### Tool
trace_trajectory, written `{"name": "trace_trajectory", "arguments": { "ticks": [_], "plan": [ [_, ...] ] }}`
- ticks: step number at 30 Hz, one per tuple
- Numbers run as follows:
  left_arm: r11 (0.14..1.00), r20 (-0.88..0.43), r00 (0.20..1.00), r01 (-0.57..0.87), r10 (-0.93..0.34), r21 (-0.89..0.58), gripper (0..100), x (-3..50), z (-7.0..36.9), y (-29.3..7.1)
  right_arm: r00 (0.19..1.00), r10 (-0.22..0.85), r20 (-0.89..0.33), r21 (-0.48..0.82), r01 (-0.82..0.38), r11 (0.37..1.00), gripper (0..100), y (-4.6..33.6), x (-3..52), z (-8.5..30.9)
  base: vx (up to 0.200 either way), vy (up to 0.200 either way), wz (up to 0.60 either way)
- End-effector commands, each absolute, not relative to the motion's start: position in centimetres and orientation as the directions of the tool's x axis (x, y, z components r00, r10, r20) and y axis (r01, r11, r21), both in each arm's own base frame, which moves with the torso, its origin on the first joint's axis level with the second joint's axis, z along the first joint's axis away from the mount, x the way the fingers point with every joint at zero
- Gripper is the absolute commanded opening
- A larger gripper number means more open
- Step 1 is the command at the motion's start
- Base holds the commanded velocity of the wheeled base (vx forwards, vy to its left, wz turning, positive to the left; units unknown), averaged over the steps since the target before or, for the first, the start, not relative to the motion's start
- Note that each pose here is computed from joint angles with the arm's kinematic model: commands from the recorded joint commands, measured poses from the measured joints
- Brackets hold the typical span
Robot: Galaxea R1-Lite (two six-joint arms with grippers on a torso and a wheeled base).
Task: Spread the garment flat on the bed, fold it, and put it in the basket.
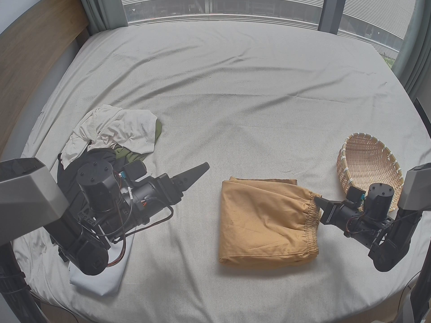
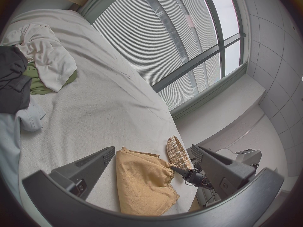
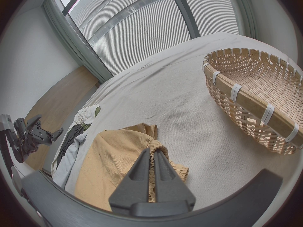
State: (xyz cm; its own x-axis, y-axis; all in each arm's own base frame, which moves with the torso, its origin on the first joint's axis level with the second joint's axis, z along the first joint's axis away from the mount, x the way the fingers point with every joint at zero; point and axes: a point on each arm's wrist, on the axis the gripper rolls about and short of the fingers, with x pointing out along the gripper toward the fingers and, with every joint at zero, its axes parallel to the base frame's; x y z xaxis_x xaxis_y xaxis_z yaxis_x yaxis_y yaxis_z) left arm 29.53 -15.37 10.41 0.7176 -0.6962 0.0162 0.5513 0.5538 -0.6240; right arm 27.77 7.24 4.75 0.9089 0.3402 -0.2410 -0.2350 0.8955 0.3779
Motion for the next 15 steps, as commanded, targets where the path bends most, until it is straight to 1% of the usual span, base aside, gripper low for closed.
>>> {"name": "trace_trajectory", "arguments": {
  "ticks": [1,3,4,8,11,15],
  "plan": [
    [0.557,0.006,0.717,0.547,-0.697,-0.625,100,29.6,10.1,-15.5,0.916,0.323,-0.238,0.371,-0.221,0.902,0,7.2,27.8,4.8,0.0,0.0,0.0],
    [0.558,0.006,0.718,0.546,-0.696,-0.625,100,29.6,10.1,-15.4,0.918,0.317,-0.239,0.372,-0.215,0.903,0,7.1,27.9,4.8,0.0,0.0,0.0],
    [0.558,0.006,0.718,0.546,-0.696,-0.625,100,29.6,10.1,-15.4,0.919,0.314,-0.238,0.371,-0.213,0.904,100,7.1,27.9,4.8,0.0,0.0,0.0],
    [0.558,0.006,0.718,0.546,-0.696,-0.625,100,29.6,10.1,-15.4,0.933,0.278,-0.226,0.364,-0.184,0.913,100,6.9,27.9,5.1,0.0,0.0,0.0],
    [0.558,0.006,0.718,0.546,-0.696,-0.625,100,29.6,10.1,-15.4,0.939,0.276,-0.204,0.363,-0.19,0.912,100,6.9,27.3,6.0,0.0,0.0,0.0],
    [0.558,0.007,0.718,0.547,-0.696,-0.624,100,29.6,10.1,-15.4,0.931,0.279,-0.237,0.362,-0.182,0.914,100,6.6,25.5,6.1,0.0,0.0,0.0]
  ]
}}
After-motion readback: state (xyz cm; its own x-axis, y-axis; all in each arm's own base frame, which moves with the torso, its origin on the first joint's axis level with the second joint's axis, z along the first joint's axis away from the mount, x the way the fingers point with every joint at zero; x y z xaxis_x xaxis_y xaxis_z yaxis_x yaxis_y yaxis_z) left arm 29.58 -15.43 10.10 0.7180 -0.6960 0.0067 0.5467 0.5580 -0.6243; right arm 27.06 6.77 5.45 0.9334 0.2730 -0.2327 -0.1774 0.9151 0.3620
